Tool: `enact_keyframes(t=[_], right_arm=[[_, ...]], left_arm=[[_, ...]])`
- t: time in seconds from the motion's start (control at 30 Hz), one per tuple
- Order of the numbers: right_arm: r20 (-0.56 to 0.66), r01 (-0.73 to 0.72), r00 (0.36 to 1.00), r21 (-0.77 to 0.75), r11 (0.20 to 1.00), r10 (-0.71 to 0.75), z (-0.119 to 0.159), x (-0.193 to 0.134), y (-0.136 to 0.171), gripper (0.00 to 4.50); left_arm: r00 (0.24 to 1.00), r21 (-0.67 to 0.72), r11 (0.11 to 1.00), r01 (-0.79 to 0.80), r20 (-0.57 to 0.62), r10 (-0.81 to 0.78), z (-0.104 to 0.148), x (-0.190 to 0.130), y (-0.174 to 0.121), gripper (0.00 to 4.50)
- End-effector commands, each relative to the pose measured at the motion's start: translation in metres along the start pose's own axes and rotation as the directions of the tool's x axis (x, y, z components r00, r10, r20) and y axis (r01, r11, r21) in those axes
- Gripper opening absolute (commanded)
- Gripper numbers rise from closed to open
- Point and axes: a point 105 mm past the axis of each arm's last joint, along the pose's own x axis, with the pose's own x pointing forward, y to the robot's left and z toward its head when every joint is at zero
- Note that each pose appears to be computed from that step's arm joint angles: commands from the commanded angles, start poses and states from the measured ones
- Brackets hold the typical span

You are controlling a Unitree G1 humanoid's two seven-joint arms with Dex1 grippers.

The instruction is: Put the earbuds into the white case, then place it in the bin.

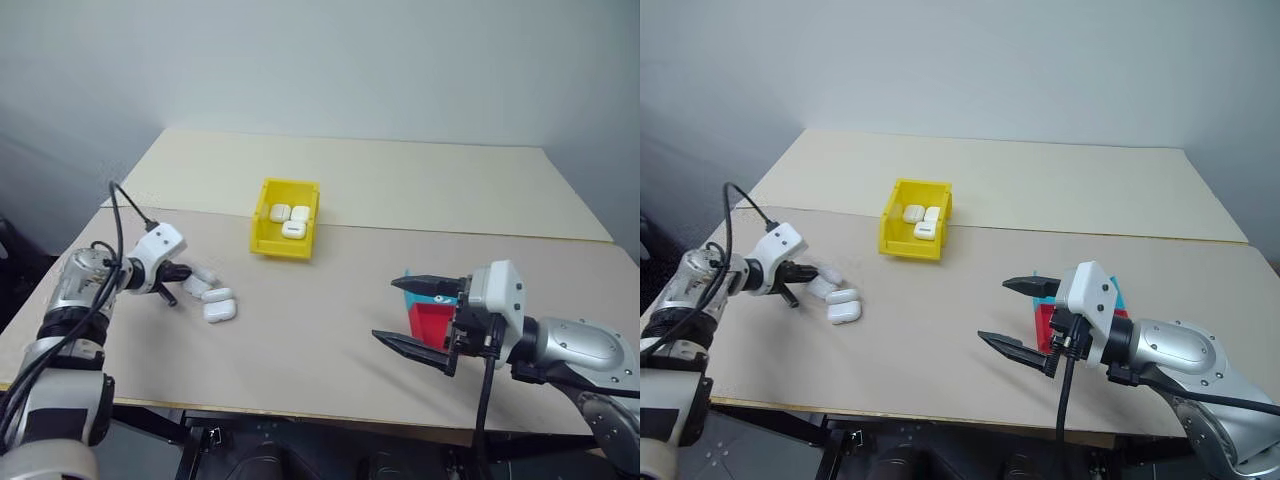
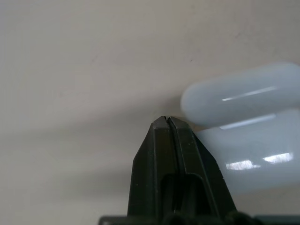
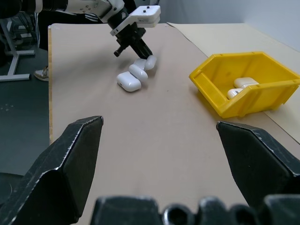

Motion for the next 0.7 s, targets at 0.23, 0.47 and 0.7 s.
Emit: enact_keyframes(t=[0.23,0.47,0.7], right_arm=[[0.023,-0.012,1.0,-0.039,0.999,0.013,0.01,-0.001,0.005,4.5],[0.029,-0.014,0.999,-0.034,0.999,0.015,0.009,0.0,0.005,4.5],[0.036,-0.022,0.999,-0.029,0.999,0.023,0.008,0.001,0.006,4.5]], left_arm=[[0.999,0.063,0.998,0.025,-0.043,-0.022,0.001,-0.018,0.009,0.03],[0.998,0.124,0.992,0.004,-0.07,0.005,0.008,-0.059,0.027,1.58],[0.975,0.165,0.965,0.204,-0.122,-0.185,0.01,-0.083,0.001,3.87]])
